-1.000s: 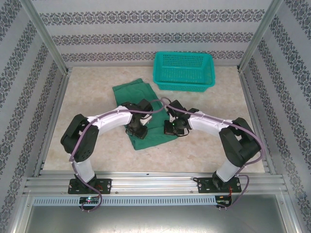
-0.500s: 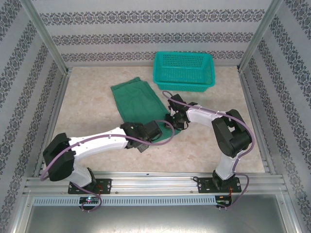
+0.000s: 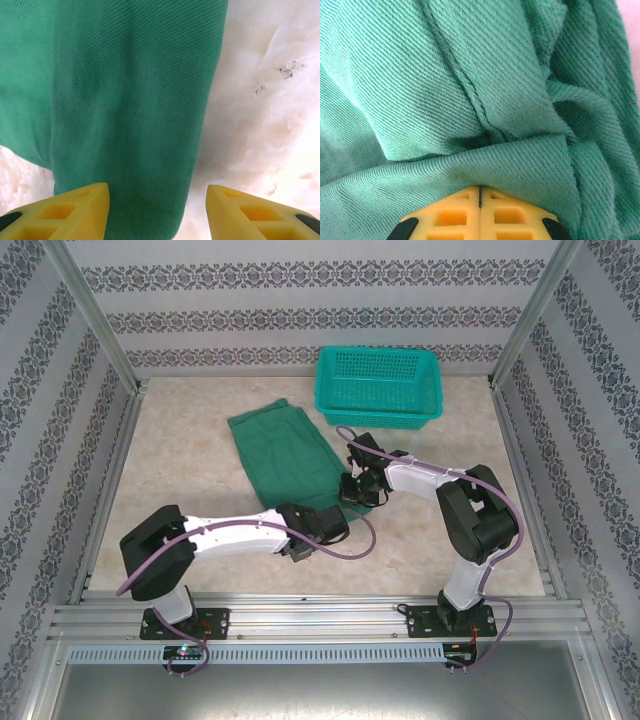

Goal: Roll up the long pants

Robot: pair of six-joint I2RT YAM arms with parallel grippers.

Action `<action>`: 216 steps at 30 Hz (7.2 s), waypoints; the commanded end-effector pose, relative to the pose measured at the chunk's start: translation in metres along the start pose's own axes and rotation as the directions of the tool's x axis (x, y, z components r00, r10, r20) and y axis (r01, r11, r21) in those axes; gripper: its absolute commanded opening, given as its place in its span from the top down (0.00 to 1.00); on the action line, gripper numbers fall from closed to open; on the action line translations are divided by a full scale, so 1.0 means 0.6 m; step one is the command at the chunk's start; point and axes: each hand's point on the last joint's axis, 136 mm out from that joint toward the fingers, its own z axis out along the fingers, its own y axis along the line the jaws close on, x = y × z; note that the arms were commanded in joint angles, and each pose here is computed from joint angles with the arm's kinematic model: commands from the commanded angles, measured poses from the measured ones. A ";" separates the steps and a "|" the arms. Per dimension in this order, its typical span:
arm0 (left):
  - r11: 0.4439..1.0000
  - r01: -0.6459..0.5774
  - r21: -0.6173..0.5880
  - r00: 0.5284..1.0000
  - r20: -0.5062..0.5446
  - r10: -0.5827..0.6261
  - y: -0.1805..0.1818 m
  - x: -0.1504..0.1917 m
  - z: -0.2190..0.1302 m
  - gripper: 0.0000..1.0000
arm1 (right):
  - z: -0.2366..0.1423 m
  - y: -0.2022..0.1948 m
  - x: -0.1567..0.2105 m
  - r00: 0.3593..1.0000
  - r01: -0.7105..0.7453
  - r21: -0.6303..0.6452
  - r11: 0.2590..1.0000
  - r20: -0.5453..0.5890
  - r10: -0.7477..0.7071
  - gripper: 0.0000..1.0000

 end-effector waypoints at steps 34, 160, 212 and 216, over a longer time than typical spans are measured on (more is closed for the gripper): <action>0.857 0.242 0.456 0.970 -0.104 -0.219 -0.052 -0.012 -0.012 0.97 | -0.161 -0.026 -0.075 0.958 -0.049 -0.037 0.998 0.280 0.058 0.82; 0.986 0.055 -0.157 0.973 -0.211 -0.088 0.067 0.060 0.081 0.49 | 0.089 0.046 -0.014 0.988 0.040 -0.272 0.961 -0.135 -0.079 0.92; 0.810 0.197 0.552 0.980 -0.083 -0.182 -0.067 -0.037 -0.030 0.97 | -0.136 0.037 -0.118 0.973 0.058 -0.221 0.973 0.230 -0.006 0.70; 0.650 0.227 0.726 0.959 -0.050 -0.279 -0.083 -0.067 -0.079 0.96 | -0.169 0.041 -0.111 0.967 0.068 -0.226 0.972 0.254 -0.008 0.69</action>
